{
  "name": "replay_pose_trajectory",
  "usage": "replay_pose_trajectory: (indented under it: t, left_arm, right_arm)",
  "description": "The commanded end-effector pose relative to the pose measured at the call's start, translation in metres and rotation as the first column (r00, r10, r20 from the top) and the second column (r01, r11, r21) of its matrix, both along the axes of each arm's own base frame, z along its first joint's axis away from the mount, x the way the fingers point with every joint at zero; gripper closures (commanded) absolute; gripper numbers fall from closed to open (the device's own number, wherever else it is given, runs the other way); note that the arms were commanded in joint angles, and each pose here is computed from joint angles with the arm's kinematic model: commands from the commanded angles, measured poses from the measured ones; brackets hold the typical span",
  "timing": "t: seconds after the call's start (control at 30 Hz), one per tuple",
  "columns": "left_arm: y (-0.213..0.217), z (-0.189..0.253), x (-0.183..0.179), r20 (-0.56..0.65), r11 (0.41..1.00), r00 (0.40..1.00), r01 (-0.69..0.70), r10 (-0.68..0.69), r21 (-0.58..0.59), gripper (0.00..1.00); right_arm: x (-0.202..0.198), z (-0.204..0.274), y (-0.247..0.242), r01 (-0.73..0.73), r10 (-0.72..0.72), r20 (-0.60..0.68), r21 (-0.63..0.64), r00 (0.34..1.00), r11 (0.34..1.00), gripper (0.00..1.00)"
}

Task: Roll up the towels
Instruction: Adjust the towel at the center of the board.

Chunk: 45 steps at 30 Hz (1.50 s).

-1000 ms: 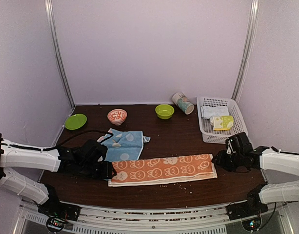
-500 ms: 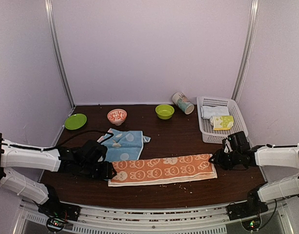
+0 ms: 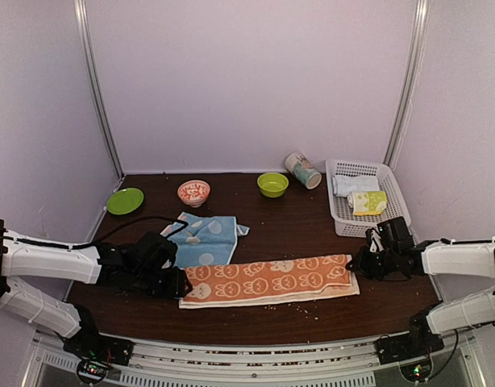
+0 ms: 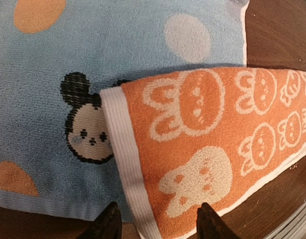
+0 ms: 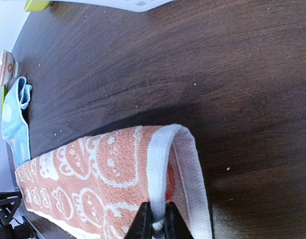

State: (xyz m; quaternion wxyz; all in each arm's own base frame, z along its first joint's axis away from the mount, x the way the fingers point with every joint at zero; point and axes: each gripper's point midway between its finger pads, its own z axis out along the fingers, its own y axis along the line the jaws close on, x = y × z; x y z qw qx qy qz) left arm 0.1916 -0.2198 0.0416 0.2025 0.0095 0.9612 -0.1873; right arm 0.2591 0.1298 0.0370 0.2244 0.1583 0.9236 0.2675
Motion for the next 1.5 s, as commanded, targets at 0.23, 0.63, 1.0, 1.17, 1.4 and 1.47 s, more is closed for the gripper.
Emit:
replay_pose_trajectory:
  t: [0.23, 0.63, 1.0, 1.17, 1.4, 1.47]
  left_arm:
    - [-0.001, 0.005, 0.004, 0.023, 1.0, 1.0, 0.001, -0.001, -0.005, 0.48]
    - [-0.002, 0.01, 0.005, 0.029, 1.0, 1.0, 0.007, -0.007, -0.009, 0.48]
    - [-0.007, 0.004, 0.005, 0.013, 1.0, 1.0, 0.018, -0.018, -0.012, 0.5]
    - [-0.007, 0.005, 0.005, 0.016, 1.0, 1.0, 0.02, -0.02, -0.009, 0.51]
    - [-0.006, 0.003, 0.004, 0.008, 1.0, 0.999, 0.031, -0.031, 0.001, 0.58]
    - [-0.006, 0.001, 0.003, 0.003, 0.999, 0.999, 0.038, -0.038, 0.01, 0.64]
  right_arm:
    - [-0.014, 0.002, -0.003, -0.016, 0.016, -0.008, 0.003, 1.0, 1.0, 1.0]
    - [-0.044, 0.018, -0.01, -0.085, 0.081, -0.085, -0.045, 0.993, 0.995, 1.0]
    - [-0.08, -0.017, -0.004, -0.174, 0.16, -0.264, -0.028, 0.951, 0.984, 1.0]
    - [-0.092, -0.027, -0.003, -0.196, 0.173, -0.31, -0.046, 0.935, 0.979, 1.0]
    - [-0.093, -0.025, -0.011, -0.175, 0.139, -0.307, -0.092, 0.942, 0.98, 1.0]
    - [-0.092, -0.024, -0.011, -0.172, 0.135, -0.301, -0.098, 0.944, 0.98, 1.0]
